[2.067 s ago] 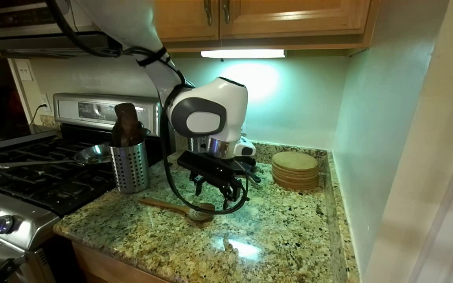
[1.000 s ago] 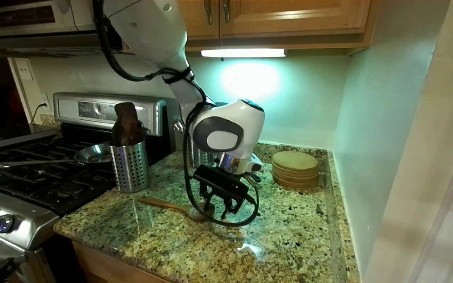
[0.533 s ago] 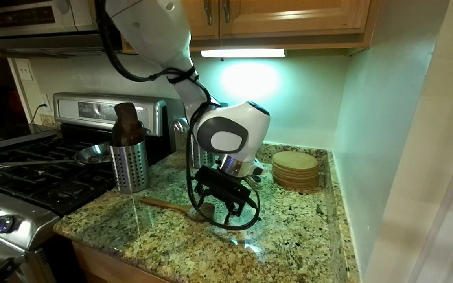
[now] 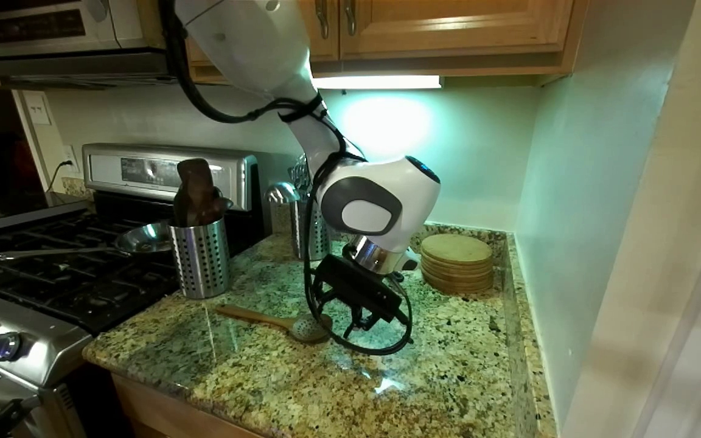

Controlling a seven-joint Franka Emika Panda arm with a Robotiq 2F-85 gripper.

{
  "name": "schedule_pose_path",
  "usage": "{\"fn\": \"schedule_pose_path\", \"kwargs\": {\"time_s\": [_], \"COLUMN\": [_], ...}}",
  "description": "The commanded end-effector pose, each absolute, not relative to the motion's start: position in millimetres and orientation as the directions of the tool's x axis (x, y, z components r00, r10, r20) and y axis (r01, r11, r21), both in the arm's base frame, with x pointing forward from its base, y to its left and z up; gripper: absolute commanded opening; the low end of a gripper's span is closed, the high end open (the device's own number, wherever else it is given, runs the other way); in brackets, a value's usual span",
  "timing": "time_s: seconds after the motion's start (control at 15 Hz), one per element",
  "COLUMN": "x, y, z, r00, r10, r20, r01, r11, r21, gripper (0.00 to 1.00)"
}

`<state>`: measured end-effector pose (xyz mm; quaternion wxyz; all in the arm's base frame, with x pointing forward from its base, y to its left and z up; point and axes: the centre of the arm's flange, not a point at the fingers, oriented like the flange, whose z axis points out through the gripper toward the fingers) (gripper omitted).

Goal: Pick up the wooden spoon from the counter and put it in the metal container

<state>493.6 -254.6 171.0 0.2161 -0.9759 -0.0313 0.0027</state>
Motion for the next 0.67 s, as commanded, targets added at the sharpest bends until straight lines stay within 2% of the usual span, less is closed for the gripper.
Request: {"fn": "schedule_pose_path", "kwargs": {"time_s": [0.0, 0.2, 0.27, 0.33, 0.4, 0.6], "x": [494.0, 490.8, 489.1, 487.8, 486.4, 484.3], "y": [-267.3, -269.3, -269.5, -269.7, -269.6, -270.3], "z": [171.9, 167.7, 164.0, 160.6, 157.0, 154.0], "r00": [0.998, 0.997, 0.998, 0.998, 0.998, 0.998], "r10": [0.065, 0.069, 0.07, 0.07, 0.069, 0.066], "r20": [0.022, 0.015, 0.009, 0.002, -0.004, -0.008], "r01": [0.068, 0.068, 0.065, 0.062, 0.058, 0.052], "r11": [-0.879, -0.869, -0.866, -0.864, -0.861, -0.855], "r21": [-0.473, -0.491, -0.496, -0.5, -0.505, -0.516], "gripper": [0.42, 0.21, 0.25, 0.34, 0.51, 0.66]}}
